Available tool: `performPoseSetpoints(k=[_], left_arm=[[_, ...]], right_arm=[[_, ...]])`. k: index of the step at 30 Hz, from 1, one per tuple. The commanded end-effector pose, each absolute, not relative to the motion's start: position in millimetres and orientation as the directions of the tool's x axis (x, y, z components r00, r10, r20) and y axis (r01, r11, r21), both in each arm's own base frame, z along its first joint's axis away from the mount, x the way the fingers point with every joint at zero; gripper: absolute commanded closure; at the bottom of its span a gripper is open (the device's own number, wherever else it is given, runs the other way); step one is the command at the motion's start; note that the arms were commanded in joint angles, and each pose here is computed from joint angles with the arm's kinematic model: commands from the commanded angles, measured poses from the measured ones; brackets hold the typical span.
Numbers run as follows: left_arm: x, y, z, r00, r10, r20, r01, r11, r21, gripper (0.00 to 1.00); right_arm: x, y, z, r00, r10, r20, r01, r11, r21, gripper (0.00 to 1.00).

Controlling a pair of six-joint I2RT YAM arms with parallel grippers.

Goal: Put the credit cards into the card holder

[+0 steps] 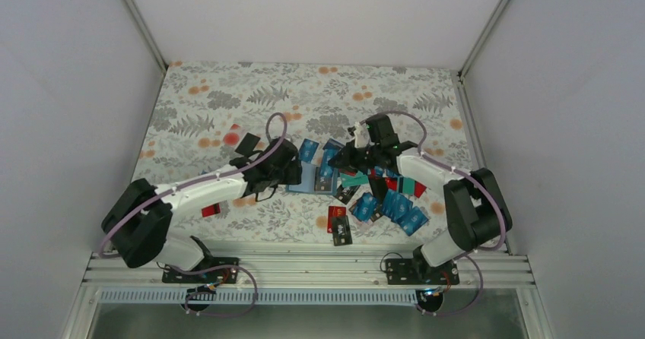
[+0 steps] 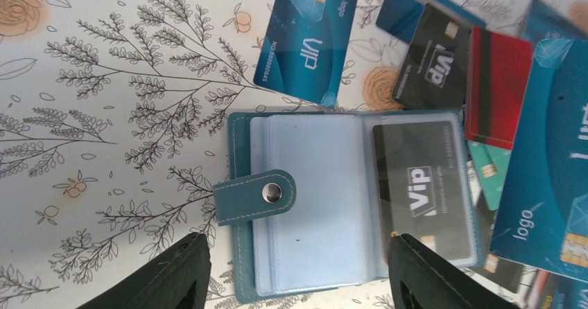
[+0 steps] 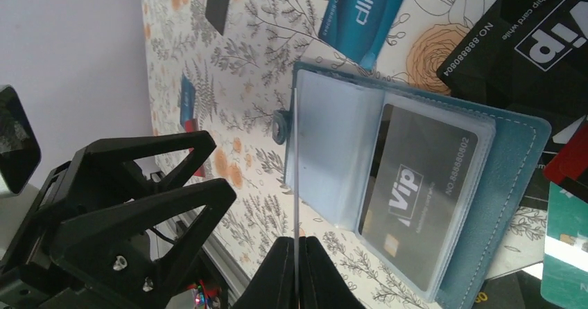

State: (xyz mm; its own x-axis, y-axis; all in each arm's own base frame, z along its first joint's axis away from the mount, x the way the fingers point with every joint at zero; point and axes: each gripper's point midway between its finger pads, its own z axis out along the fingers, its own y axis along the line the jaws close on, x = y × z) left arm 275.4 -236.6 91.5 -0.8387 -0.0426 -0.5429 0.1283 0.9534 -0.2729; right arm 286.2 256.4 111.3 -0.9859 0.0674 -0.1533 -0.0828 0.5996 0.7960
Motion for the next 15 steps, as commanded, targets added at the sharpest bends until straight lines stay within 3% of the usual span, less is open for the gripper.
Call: performPoseSetpoints(k=[1,10,15], left_arm=[[285,-244,81,-0.839,0.031,-0.544,0.178,0.959,-0.22,0.33],[299,-249,53,-0.853,0.06,-0.519,0.172,0.97,-0.17,0.32],[302,-245,39,-0.861,0.066,-0.505,0.163,0.975,-0.15,0.38]], right_arm=[[287,261,105,-0.99,0.023,-0.136,-0.095,0.601,0.794,0.96],[286,275,78,-0.998,0.0,-0.07,-0.055,0.614,0.787,0.96],[289,281,71,-0.998,-0.003,-0.056,-0.046,0.609,0.792,0.96]])
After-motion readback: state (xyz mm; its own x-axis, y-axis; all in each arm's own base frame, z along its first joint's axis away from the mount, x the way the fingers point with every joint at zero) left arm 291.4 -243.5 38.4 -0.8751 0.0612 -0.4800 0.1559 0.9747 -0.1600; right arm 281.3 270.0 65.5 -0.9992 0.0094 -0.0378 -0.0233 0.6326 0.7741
